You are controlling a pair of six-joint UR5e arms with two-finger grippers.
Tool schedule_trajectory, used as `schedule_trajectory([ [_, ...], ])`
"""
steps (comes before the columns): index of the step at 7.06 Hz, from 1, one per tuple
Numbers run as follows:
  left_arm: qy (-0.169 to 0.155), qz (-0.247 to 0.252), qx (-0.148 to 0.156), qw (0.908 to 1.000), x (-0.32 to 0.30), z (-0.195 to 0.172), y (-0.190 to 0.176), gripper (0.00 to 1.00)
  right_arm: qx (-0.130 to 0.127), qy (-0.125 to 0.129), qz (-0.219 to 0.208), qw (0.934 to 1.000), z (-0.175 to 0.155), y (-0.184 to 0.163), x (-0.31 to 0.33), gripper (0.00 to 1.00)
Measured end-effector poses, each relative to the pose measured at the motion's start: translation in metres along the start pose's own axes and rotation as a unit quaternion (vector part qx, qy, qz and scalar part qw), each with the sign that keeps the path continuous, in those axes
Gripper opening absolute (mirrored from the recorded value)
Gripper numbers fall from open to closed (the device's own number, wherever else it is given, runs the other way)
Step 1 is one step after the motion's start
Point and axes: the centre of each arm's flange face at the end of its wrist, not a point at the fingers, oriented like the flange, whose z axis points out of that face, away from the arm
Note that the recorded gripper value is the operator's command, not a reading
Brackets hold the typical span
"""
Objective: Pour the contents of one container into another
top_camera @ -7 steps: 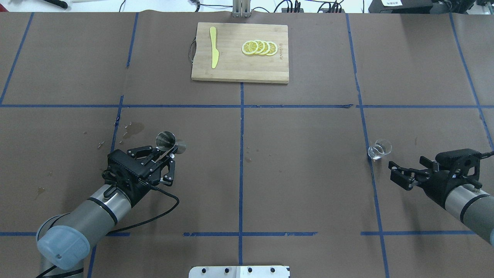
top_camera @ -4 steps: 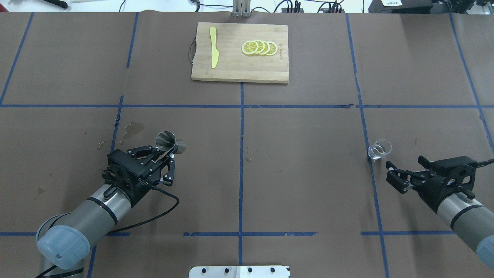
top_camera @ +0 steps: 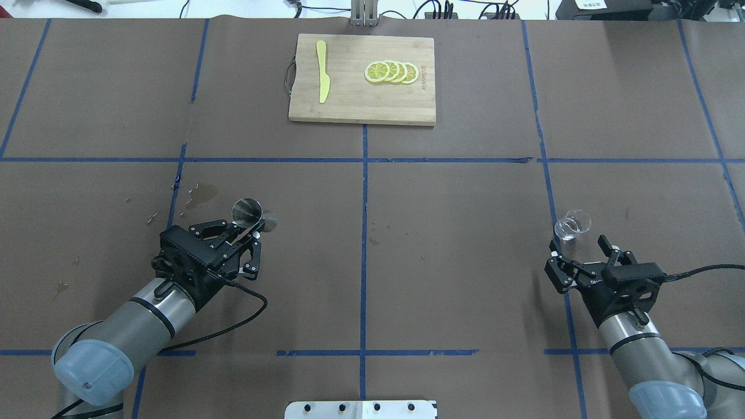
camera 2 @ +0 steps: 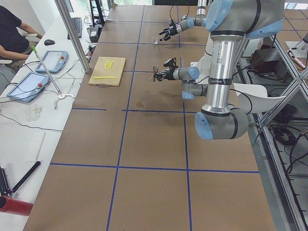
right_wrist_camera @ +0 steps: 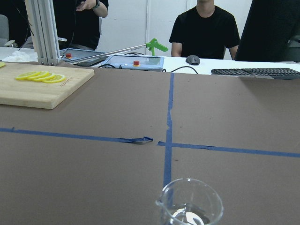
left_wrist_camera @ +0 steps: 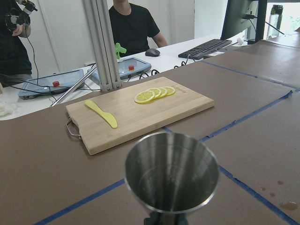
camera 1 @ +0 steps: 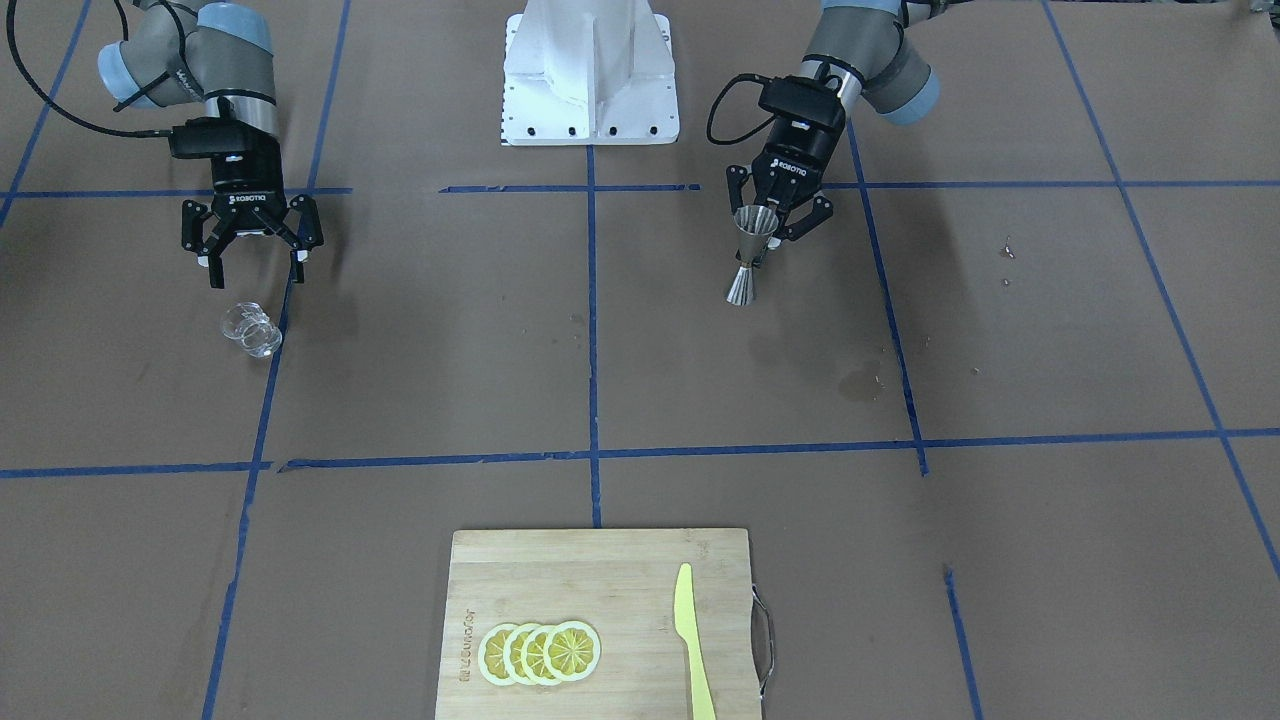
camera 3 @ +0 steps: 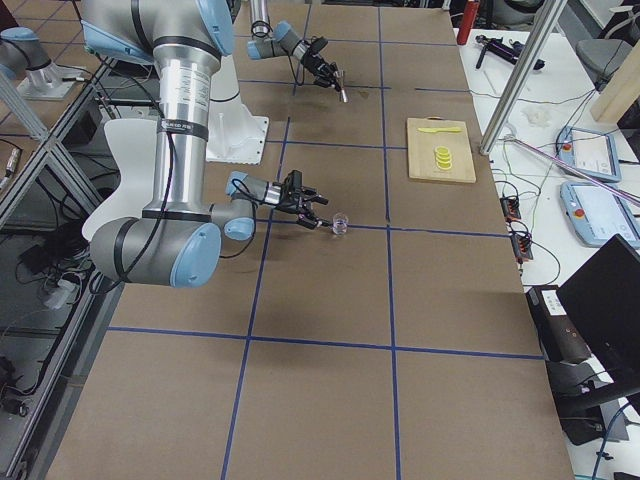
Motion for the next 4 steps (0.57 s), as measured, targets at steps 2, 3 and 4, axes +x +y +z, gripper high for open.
schedule_trajectory([
  [2,-0.001,0.001,-0.001,1.0000,-0.001,0.000,0.001,0.00,0.002,0.002,-0.001,1.0000,0.007,0.010,-0.003,0.99],
  [3,-0.002,0.001,-0.001,1.0000,-0.002,0.000,0.001,0.00,0.002,0.003,-0.002,1.0000,0.009,0.014,0.001,0.98],
  [4,-0.002,0.002,-0.001,1.0000,-0.003,0.000,0.001,0.00,0.002,0.003,-0.002,1.0000,0.011,0.018,0.003,0.98],
])
